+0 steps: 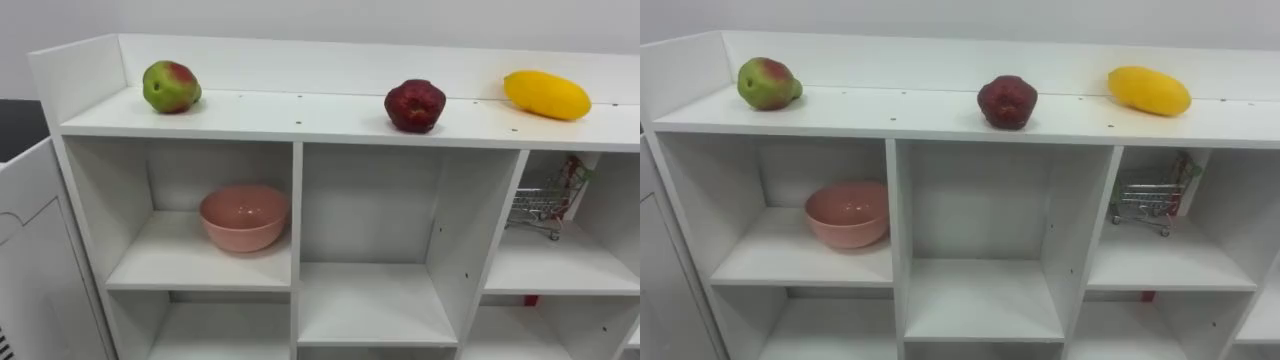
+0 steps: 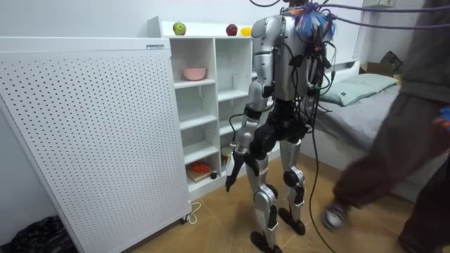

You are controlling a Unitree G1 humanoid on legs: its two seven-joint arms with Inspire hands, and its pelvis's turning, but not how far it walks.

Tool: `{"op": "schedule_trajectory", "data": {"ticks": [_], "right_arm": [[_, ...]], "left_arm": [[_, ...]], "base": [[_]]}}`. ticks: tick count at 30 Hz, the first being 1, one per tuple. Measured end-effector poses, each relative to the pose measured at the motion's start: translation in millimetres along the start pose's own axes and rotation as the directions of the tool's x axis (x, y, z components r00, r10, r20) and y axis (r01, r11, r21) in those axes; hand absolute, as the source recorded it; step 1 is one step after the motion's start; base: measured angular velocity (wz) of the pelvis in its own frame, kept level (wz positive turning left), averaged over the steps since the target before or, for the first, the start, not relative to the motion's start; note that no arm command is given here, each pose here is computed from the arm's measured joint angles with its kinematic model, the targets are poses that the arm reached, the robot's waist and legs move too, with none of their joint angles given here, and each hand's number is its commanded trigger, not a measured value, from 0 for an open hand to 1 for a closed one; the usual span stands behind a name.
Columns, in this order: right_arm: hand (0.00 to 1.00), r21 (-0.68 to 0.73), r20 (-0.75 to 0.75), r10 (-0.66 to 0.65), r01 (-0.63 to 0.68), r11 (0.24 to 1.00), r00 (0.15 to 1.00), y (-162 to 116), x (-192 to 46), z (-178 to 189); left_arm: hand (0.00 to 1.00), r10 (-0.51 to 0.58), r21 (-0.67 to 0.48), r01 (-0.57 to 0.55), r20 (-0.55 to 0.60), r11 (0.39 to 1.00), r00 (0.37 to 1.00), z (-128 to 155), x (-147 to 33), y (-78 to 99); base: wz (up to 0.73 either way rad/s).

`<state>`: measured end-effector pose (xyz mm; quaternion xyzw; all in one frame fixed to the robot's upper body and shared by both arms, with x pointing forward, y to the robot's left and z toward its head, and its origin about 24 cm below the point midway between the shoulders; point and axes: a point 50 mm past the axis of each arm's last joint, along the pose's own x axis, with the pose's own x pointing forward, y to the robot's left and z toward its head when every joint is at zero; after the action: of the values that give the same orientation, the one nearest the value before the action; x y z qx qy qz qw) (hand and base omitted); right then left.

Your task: Arrange fruit in the closet

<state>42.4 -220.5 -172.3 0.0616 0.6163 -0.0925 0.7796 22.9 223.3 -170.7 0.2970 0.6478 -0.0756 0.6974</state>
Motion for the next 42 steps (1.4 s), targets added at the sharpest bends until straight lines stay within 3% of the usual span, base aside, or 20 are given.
{"op": "schedule_trajectory", "data": {"ticks": [19, 23, 26, 31, 37, 42], "right_arm": [[0.0, 0.008, 0.049, -0.089, 0.089, 0.996, 0.995, 0, 1, 13], [0.0, 0.058, 0.258, -0.175, 0.166, 0.984, 0.95, -4, -6, 62], [0.0, 0.151, 0.455, -0.246, 0.198, 0.968, 0.856, -5, -22, 113], [0.0, 0.191, 0.788, -0.273, 0.203, 0.96, 0.552, 7, -81, 188], [0.0, 0.227, 0.925, -0.284, 0.231, 0.946, 0.253, 17, -140, 225], [0.0, 0.258, 0.956, -0.277, 0.173, 0.95, 0.095, 23, -174, 238]], "left_arm": [[0.0, 0.047, -0.025, -0.047, 0.019, 0.999, 0.999, 3, 0.0, 3.1], [0.0, 0.072, -0.032, -0.07, 0.047, 0.997, 0.996, 5, 0.2, 7.3], [0.0, 0.115, -0.057, -0.111, 0.065, 0.992, 0.991, 8, 0.2, 11.7], [0.0, 0.165, -0.107, -0.154, 0.103, 0.982, 0.981, 14, -0.6, 19.1], [0.0, 0.181, -0.123, -0.168, 0.1, 0.978, 0.978, 8, -1.4, 16.0], [0.0, 0.166, -0.129, -0.155, 0.082, 0.979, 0.983, 1, -2.1, 10.4]], "base": [[0.0], [-0.11], [-0.03], [-0.03], [-0.11], [-0.05]]}}
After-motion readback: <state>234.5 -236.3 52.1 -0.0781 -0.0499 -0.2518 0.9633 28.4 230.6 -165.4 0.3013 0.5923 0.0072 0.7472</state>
